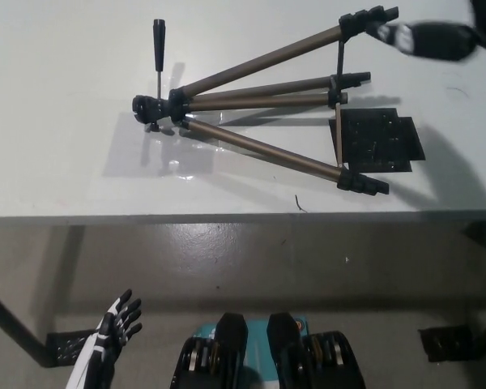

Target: A tripod lies near the right hand side of the table and the robot grab a leg of the tripod using its right hand and put it up right.

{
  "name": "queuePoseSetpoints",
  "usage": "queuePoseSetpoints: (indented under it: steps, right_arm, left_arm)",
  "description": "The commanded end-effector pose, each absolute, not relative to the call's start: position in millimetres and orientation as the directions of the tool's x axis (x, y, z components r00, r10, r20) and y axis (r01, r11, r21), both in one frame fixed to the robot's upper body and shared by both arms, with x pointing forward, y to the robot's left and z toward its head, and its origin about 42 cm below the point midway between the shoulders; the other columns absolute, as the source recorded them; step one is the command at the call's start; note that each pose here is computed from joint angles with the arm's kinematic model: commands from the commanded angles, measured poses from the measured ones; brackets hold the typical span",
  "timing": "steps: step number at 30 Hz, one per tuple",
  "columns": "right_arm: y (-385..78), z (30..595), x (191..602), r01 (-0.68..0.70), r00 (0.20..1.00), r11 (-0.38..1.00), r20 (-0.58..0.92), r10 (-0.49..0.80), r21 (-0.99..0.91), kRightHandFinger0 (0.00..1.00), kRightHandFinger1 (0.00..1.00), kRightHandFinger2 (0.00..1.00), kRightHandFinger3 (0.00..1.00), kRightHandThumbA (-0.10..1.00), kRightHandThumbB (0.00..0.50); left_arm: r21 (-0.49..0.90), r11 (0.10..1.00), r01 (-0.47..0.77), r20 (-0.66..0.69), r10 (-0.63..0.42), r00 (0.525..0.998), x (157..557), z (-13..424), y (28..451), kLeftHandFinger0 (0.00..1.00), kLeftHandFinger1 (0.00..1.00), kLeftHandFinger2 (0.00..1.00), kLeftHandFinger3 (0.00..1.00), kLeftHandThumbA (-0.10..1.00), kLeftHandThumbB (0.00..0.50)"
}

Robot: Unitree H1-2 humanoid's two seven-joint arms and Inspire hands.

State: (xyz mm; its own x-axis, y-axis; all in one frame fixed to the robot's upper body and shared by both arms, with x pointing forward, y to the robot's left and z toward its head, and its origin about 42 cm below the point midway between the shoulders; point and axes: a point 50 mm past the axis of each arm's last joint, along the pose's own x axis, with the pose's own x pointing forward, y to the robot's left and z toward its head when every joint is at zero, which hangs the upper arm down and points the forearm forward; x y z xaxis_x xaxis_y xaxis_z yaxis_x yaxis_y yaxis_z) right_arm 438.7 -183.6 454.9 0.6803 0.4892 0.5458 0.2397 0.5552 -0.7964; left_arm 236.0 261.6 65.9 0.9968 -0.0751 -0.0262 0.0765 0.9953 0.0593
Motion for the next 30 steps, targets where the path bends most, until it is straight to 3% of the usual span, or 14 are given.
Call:
queuePoseSetpoints:
  steps: [1,8,16,21,24,30]
  right_arm:
    - [-127,548,488,0.287,0.837,0.088,0.294,0.461,-0.954,1.0,1.0,1.0,1.0,1.0,0.495]
    - [-70,533,534,0.146,0.914,-0.134,0.082,0.398,-0.98,1.0,1.0,1.0,1.0,1.0,0.5]
    - [-35,484,564,0.02,0.945,-0.249,-0.063,0.321,-0.968,1.0,1.0,1.0,1.0,1.0,0.5]
    - [-31,458,574,-0.043,0.957,-0.285,-0.122,0.263,-0.958,1.0,1.0,1.0,1.0,1.0,0.5]
    - [-42,431,583,-0.097,0.965,-0.298,-0.163,0.204,-0.95,1.0,1.0,1.0,1.0,1.0,0.5]
    - [-68,383,590,-0.185,0.969,-0.33,-0.227,0.093,-0.926,1.0,1.0,1.0,1.0,1.0,0.5]
  left_arm:
    - [0.074,0.993,0.096,0.015,-0.098,0.995,228,72,272,1.0,1.0,1.0,1.0,1.0,0.309]
    - [0.072,0.992,0.1,0.015,-0.101,0.995,224,69,273,1.0,1.0,1.0,1.0,1.0,0.284]
    - [0.078,0.991,0.105,-0.002,-0.105,0.994,219,67,274,1.0,1.0,1.0,1.0,1.0,0.302]
    - [0.08,0.991,0.103,-0.003,-0.103,0.995,217,67,274,1.0,1.0,1.0,1.0,1.0,0.284]
    - [0.103,0.989,0.104,-0.003,-0.104,0.995,218,68,274,1.0,1.0,1.0,1.0,1.0,0.3]
    - [0.1,0.989,0.11,0.008,-0.111,0.994,216,69,276,1.0,1.0,1.0,1.0,1.0,0.282]
